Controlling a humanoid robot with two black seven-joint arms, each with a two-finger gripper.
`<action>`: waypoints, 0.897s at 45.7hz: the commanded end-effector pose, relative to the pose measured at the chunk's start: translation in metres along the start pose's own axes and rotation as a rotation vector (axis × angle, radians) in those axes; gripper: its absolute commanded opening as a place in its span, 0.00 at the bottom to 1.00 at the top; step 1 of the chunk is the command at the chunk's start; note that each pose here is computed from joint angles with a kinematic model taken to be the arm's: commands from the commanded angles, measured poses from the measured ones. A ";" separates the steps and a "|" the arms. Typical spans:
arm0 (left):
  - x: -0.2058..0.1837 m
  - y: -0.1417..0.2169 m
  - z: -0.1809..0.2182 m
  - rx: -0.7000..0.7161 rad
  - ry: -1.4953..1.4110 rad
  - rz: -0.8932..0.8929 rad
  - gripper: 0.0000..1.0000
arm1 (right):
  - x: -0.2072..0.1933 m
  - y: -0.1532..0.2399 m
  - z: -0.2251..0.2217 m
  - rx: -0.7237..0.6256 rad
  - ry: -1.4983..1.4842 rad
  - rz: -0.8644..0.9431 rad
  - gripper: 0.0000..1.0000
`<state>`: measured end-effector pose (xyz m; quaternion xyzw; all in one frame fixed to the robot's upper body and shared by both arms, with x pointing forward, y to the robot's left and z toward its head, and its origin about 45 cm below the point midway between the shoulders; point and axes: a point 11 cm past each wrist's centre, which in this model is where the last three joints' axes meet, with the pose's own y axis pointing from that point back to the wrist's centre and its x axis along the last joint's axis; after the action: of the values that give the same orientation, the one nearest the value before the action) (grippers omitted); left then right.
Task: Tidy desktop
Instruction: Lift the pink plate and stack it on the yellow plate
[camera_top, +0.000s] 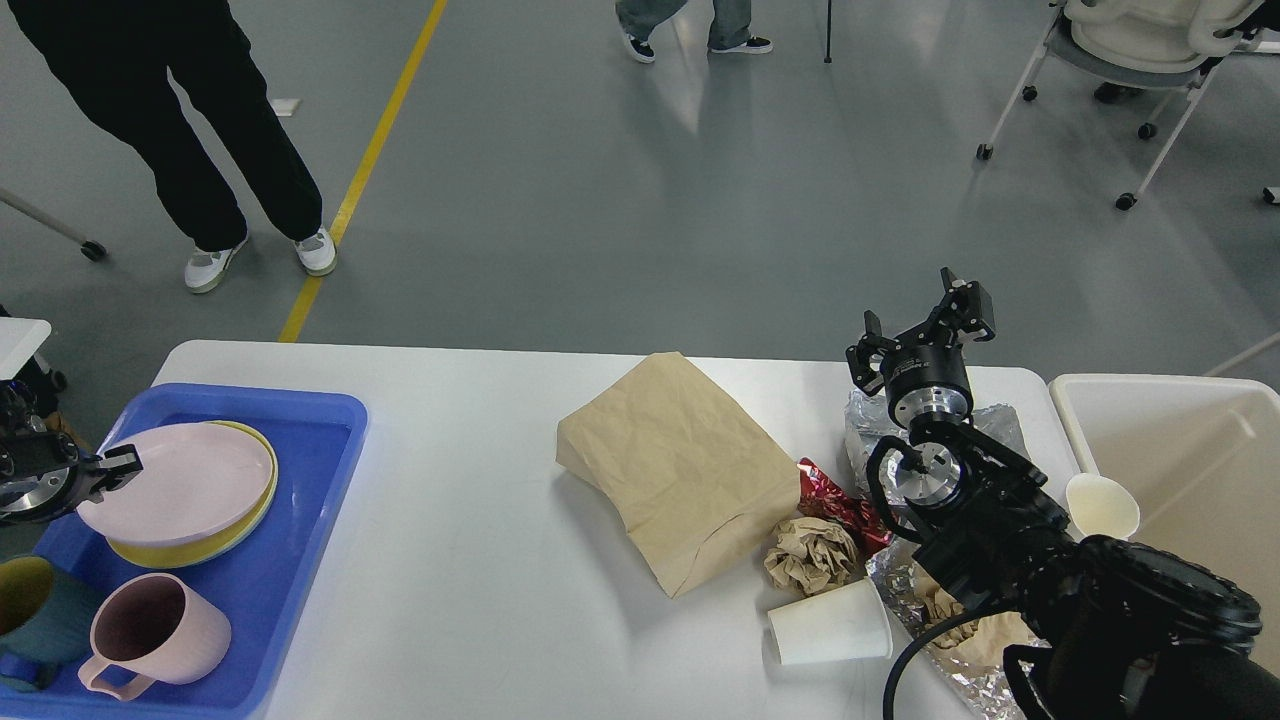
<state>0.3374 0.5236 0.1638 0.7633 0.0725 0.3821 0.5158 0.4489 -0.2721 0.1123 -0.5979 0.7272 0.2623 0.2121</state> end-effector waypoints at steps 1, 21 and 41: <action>-0.001 -0.003 0.002 -0.004 0.016 0.043 0.71 | 0.000 0.000 0.000 0.000 0.000 0.001 1.00; 0.002 0.002 0.017 -0.044 0.040 0.039 0.97 | 0.000 0.000 0.000 0.000 -0.001 -0.001 1.00; 0.044 0.050 0.079 -0.343 0.322 0.024 0.97 | 0.000 0.000 0.000 0.000 0.001 0.000 1.00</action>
<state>0.3958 0.4727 0.1999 0.6340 0.0684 0.4902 0.5942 0.4488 -0.2720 0.1122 -0.5981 0.7270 0.2623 0.2119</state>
